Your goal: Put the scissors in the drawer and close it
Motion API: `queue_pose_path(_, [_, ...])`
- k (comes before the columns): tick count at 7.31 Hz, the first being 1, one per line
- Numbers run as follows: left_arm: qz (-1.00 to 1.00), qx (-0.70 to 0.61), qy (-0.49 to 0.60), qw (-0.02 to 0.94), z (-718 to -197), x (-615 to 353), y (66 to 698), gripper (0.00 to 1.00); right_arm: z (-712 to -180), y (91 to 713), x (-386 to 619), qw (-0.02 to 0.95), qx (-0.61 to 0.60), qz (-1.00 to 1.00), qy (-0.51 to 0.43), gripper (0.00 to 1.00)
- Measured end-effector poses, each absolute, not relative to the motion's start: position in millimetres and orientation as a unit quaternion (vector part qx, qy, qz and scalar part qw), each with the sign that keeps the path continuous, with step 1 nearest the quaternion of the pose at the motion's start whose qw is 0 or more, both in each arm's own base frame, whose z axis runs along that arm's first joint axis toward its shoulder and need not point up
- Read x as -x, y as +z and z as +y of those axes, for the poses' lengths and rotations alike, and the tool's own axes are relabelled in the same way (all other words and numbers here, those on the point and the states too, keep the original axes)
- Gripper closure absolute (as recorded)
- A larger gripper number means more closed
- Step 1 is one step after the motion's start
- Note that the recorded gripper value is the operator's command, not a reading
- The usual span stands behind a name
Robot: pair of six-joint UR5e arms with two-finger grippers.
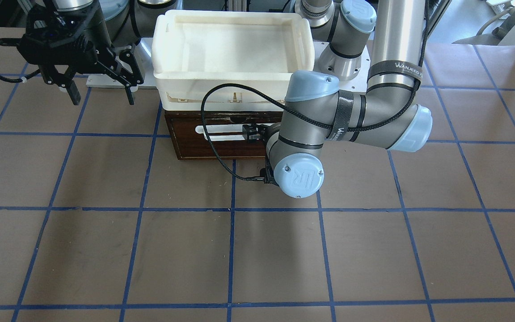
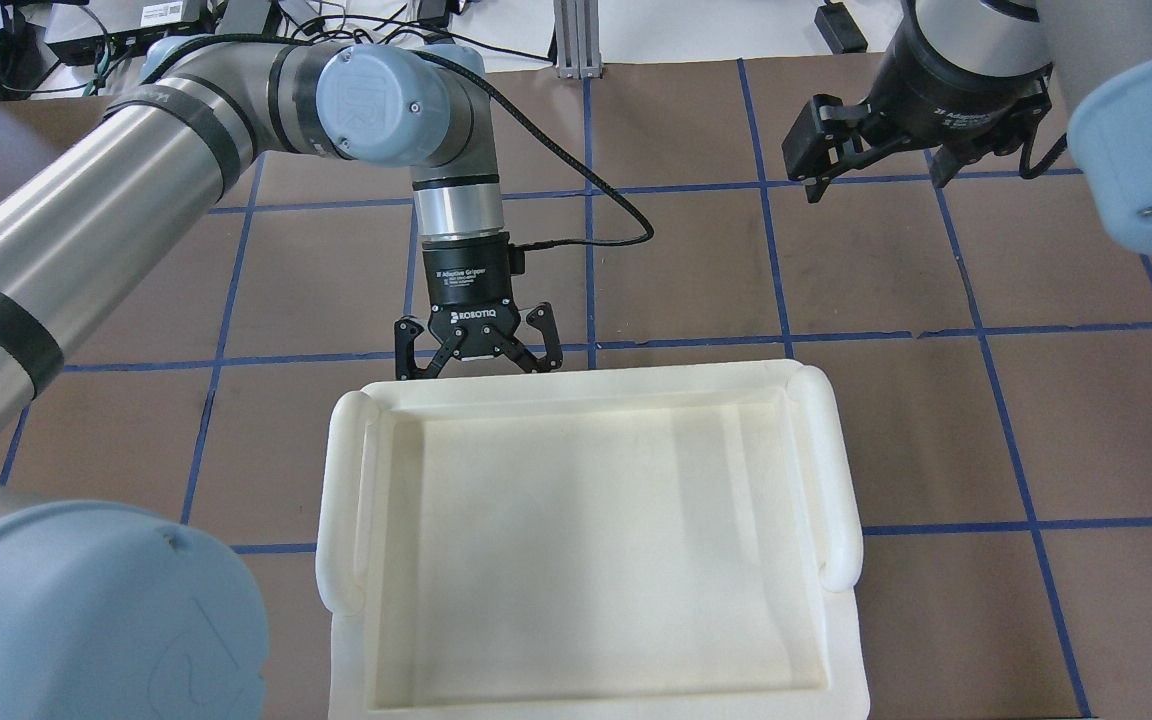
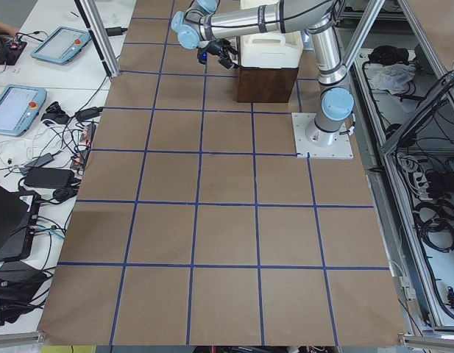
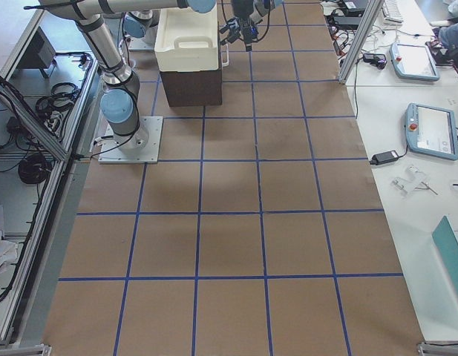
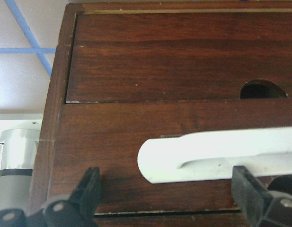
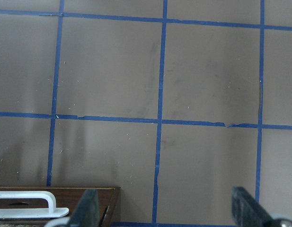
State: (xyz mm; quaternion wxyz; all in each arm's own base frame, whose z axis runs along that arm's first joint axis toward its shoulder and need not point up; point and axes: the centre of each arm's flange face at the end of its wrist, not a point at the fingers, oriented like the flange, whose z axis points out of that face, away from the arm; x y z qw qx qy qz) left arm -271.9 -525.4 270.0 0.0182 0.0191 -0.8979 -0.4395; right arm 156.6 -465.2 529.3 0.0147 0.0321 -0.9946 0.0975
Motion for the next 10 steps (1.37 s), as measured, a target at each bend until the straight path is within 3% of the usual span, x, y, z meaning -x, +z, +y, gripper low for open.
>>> queue_pose_path(6, [-0.901,-0.019,-0.434,0.020,-525.6,270.1,275.6,0.00,-465.5,529.4,-156.7,0.012,-0.032,-0.995,0.098,0.00])
queue_pose_path(10, [-0.940,-0.027,-0.335,0.052,-557.1,248.8,311.6,0.00,-465.3,530.0,-156.6,0.012,-0.032,-0.995,0.099,0.00])
